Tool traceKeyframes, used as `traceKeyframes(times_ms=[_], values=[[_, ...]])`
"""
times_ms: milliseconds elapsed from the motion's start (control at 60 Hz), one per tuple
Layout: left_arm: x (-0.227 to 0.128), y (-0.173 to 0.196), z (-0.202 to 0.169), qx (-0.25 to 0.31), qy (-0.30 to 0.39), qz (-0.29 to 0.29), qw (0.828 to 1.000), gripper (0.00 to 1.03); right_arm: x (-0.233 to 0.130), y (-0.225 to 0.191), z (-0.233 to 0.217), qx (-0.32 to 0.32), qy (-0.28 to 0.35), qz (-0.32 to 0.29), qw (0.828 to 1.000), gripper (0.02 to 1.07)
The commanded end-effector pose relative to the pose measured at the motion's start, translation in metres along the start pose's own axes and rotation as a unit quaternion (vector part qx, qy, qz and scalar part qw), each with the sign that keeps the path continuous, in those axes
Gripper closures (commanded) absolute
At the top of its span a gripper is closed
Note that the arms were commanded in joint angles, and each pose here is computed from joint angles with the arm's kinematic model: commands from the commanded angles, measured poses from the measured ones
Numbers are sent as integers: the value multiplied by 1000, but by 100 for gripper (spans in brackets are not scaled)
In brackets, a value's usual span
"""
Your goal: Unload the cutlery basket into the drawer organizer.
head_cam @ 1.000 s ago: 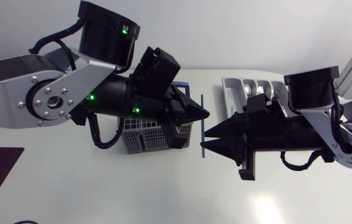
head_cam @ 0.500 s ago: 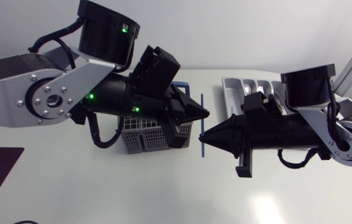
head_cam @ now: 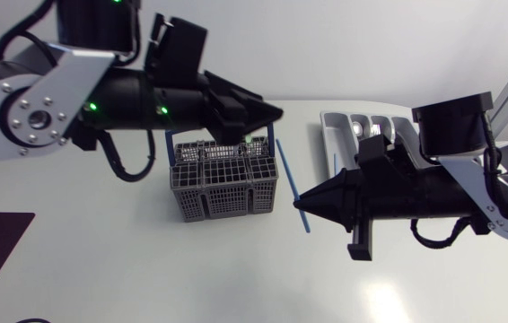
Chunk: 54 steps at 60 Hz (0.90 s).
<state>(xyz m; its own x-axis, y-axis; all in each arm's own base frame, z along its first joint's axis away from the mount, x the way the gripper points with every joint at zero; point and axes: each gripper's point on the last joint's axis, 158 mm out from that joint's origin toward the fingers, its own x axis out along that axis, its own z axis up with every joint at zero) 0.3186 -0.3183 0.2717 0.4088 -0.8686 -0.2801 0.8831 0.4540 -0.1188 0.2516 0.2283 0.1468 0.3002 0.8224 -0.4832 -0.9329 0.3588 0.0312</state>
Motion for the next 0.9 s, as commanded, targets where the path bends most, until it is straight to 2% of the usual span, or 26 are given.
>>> traceKeyframes(times_ms=[0, 233, 333, 400, 467, 650, 883], values=[[-31, 27, 40, -4, -52, 50, 997, 4, -10, -11, -6, 7, 5, -16, 1000, 101], [-64, 71, 28, 22, -32, 158, 987, 4, -39, -84, -13, 69, 6, -91, 993, 101], [-66, 81, 6, 42, 4, 189, 981, 4, -42, -129, -22, 132, 8, -120, 984, 101], [-64, 82, -12, 47, 28, 190, 980, 4, -40, -160, -32, 178, 15, -143, 973, 101], [-64, 86, -29, 57, 55, 203, 976, 4, -36, -188, -45, 215, 28, -172, 961, 101], [-74, 89, -56, 74, 84, 223, 968, 4, -25, -256, -92, 312, 75, -254, 912, 101], [-88, 85, -72, 86, 99, 238, 962, 4, -18, -297, -135, 361, 141, -349, 853, 101]])
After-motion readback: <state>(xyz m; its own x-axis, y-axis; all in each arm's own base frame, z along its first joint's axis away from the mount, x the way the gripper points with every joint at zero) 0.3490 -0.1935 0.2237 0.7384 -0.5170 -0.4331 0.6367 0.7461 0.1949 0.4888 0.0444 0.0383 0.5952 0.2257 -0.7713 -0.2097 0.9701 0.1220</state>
